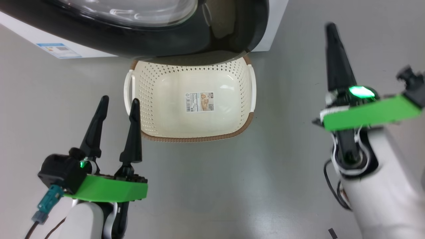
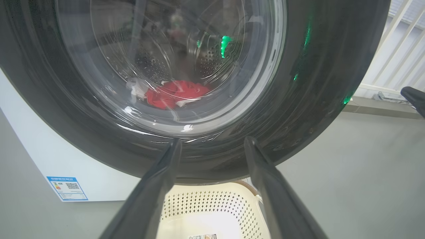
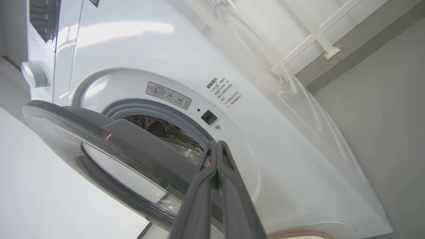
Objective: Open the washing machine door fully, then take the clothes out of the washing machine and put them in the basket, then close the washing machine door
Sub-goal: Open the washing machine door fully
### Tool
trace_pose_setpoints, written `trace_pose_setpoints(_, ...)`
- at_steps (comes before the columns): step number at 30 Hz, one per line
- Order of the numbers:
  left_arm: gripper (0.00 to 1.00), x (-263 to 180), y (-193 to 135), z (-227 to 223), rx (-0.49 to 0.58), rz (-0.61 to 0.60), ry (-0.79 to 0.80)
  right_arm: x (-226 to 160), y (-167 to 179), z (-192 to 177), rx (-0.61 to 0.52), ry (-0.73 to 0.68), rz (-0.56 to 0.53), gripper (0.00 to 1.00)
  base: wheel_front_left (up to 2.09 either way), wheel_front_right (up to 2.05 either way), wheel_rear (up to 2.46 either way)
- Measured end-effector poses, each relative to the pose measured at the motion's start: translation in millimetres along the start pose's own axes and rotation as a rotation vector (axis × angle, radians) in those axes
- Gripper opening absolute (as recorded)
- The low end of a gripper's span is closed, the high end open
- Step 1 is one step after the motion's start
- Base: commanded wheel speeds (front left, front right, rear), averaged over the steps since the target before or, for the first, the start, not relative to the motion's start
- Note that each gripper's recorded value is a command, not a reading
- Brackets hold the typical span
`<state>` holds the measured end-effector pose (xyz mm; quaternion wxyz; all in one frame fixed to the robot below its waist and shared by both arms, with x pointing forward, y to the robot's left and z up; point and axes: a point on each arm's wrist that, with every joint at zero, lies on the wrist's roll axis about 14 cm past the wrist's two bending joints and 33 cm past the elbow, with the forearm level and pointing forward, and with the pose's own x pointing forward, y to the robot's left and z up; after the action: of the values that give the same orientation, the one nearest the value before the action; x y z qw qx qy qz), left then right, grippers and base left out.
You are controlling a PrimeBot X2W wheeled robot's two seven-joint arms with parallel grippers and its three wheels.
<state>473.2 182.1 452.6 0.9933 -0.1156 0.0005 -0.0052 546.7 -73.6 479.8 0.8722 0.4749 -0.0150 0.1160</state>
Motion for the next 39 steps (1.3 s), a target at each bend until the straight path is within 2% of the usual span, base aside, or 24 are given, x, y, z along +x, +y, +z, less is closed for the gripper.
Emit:
trace_pose_setpoints(3,1.0,-1,2,1,0.002,0.007,-0.001,18,13,-4,0.164,0.051,0.029,0.0,0.0,0.0,0.0)
trace_pose_setpoints(10,1.0,-5,8,3,-0.001,0.023,0.0,56,44,-3,0.437,0.214,0.119,0.0,0.0,0.0,0.0)
trace_pose_setpoints(14,1.0,-7,9,3,0.001,0.028,0.002,64,59,-19,0.555,0.389,0.161,0.0,0.0,0.0,0.0)
trace_pose_setpoints(17,1.0,-9,10,4,0.002,0.031,0.003,72,66,-21,0.619,0.465,0.182,0.0,0.0,0.0,0.0)
trace_pose_setpoints(22,1.0,-12,14,6,0.003,0.043,0.0,80,87,-30,0.651,0.615,0.248,0.0,0.0,0.0,0.0)
trace_pose_setpoints(31,1.0,-16,16,5,0.01,0.052,0.01,85,88,-46,0.593,0.784,0.257,0.0,0.0,0.0,0.0)
trace_pose_setpoints(39,1.0,-18,22,8,0.01,0.073,0.003,80,98,-51,0.552,0.845,0.287,0.0,0.0,0.0,0.0)
